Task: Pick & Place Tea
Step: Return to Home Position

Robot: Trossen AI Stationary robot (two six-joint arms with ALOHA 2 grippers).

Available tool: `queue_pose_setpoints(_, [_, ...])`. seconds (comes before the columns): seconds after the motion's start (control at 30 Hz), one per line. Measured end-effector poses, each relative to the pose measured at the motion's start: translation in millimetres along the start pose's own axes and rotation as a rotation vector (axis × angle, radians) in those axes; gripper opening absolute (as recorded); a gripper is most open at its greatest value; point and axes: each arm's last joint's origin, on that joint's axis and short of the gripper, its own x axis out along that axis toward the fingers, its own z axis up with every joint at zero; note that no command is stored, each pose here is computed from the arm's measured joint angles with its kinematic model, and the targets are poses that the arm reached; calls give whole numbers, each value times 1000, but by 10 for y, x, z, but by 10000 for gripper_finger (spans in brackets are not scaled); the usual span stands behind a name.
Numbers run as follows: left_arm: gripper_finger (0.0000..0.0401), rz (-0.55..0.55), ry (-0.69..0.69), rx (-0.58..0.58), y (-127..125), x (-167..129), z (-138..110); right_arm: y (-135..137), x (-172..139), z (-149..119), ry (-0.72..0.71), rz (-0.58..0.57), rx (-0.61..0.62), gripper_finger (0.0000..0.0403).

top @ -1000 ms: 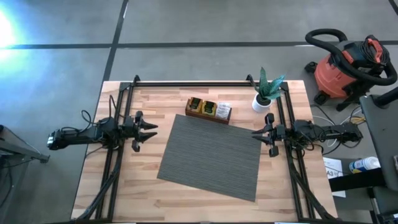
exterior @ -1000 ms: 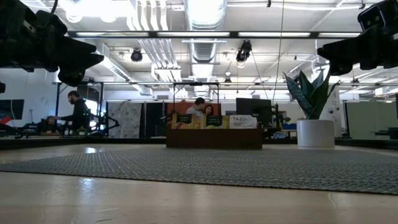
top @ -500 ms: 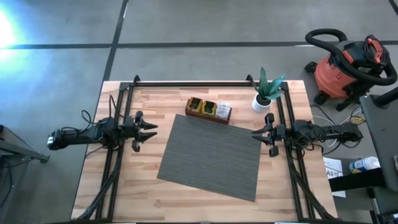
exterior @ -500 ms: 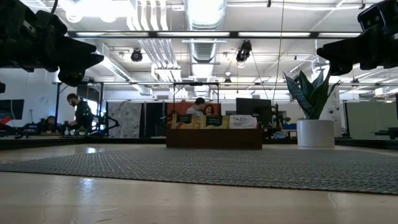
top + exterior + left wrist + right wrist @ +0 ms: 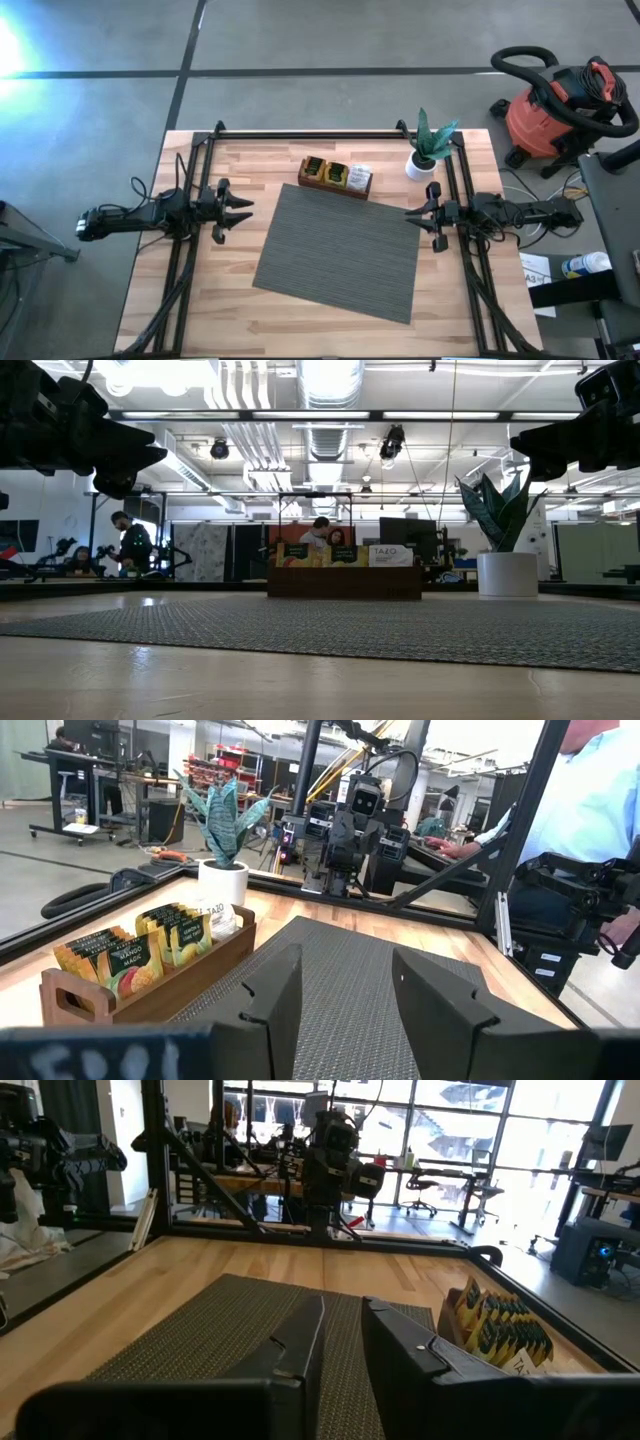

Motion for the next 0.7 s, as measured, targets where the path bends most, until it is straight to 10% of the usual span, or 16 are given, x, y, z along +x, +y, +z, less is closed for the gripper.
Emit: queue_pose_setpoints(0.7, [151, 0, 0, 0, 0, 0, 1, 0, 0, 0, 0, 0, 0, 84])
